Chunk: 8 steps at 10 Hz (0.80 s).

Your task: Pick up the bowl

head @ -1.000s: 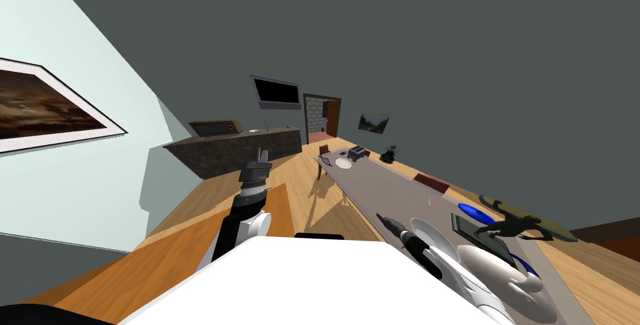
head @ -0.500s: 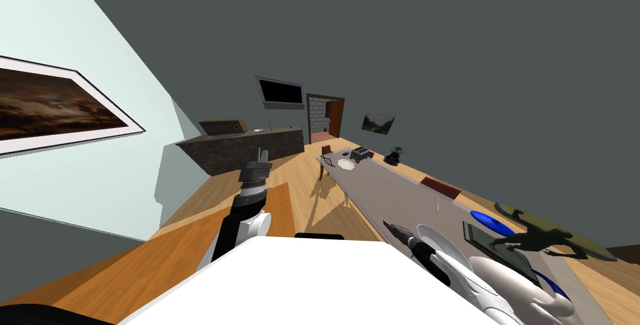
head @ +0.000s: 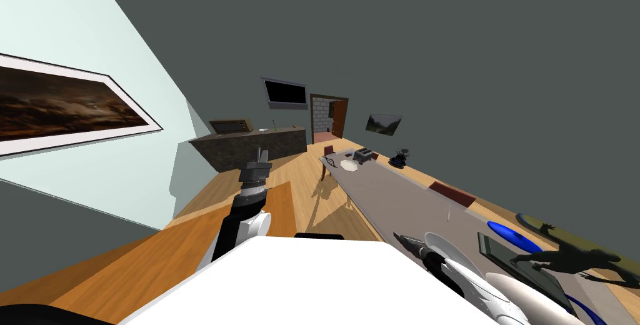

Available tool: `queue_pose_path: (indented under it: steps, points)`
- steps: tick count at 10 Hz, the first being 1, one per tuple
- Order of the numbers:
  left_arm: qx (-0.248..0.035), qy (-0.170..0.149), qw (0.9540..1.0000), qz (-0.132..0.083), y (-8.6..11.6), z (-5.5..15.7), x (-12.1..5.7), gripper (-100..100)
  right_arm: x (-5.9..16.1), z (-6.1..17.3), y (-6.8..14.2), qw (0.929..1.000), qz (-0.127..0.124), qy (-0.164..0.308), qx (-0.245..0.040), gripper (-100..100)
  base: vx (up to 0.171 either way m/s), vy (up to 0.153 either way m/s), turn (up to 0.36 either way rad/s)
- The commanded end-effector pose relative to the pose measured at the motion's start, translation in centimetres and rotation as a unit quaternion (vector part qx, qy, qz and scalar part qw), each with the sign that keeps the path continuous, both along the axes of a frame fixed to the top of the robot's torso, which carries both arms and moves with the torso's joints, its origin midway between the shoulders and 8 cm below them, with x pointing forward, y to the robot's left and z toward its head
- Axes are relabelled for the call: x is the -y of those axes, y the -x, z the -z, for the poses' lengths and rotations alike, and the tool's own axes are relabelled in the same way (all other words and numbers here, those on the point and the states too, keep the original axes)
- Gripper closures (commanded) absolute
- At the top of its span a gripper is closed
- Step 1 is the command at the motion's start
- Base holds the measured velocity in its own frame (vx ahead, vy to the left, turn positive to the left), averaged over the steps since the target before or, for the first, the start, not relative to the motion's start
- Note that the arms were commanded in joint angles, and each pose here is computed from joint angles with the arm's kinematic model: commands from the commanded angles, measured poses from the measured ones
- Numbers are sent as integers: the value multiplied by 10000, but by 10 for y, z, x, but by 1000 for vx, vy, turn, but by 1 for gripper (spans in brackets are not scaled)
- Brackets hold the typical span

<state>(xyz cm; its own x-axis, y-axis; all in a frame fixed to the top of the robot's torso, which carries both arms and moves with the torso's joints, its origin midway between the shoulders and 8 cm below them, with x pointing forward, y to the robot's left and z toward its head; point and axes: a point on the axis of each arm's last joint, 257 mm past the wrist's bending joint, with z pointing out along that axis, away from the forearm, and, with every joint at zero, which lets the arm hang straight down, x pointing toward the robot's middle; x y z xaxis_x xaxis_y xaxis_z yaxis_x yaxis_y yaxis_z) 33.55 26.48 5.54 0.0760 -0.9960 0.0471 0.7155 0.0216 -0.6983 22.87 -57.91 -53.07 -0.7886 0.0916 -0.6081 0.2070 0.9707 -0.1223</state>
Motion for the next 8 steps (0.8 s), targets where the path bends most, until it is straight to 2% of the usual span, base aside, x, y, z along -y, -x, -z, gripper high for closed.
queue_pose_path:
  steps: [1, 2, 3, 4, 5, 6, 7, 8]
  points:
    - [0, 0, 10000, 0, 0, 0, 0, 0, 16, 3, 12, 9997, 30, 163, -180, -100, 16, -20, 53]
    - [0, 0, 10000, 0, 0, 0, 0, 0, 26, 4, 20, 9988, -55, 340, -358, -100, 11, -18, 71]
    - [0, 0, 10000, 0, 0, 0, 0, 0, 34, 7, 33, 9981, 35, 391, -467, -100, 8, -15, 49]
    - [0, 0, 10000, 0, 0, 0, 0, 0, 34, 7, 33, 9981, 35, 391, -467, -100, 3, -7, -6]
    - [0, 0, 10000, 0, 0, 0, 0, 0, 49, 9, 49, 9958, 13, 583, -706, -100, 2, -11, 71]
    - [0, 0, 10000, 0, 0, 0, 0, 0, 56, 9, 55, 9937, -70, 719, -855, -100, 8, -33, 125]
    - [0, 0, 10000, 0, 0, 0, 0, 0, 62, 10, 64, 9928, -10, 752, -929, -100, 13, -34, 40]
    - [0, 0, 10000, 0, 0, 0, 0, 0, 73, 11, 78, 9894, -32, 901, -1136, -100, 8, -32, 40]
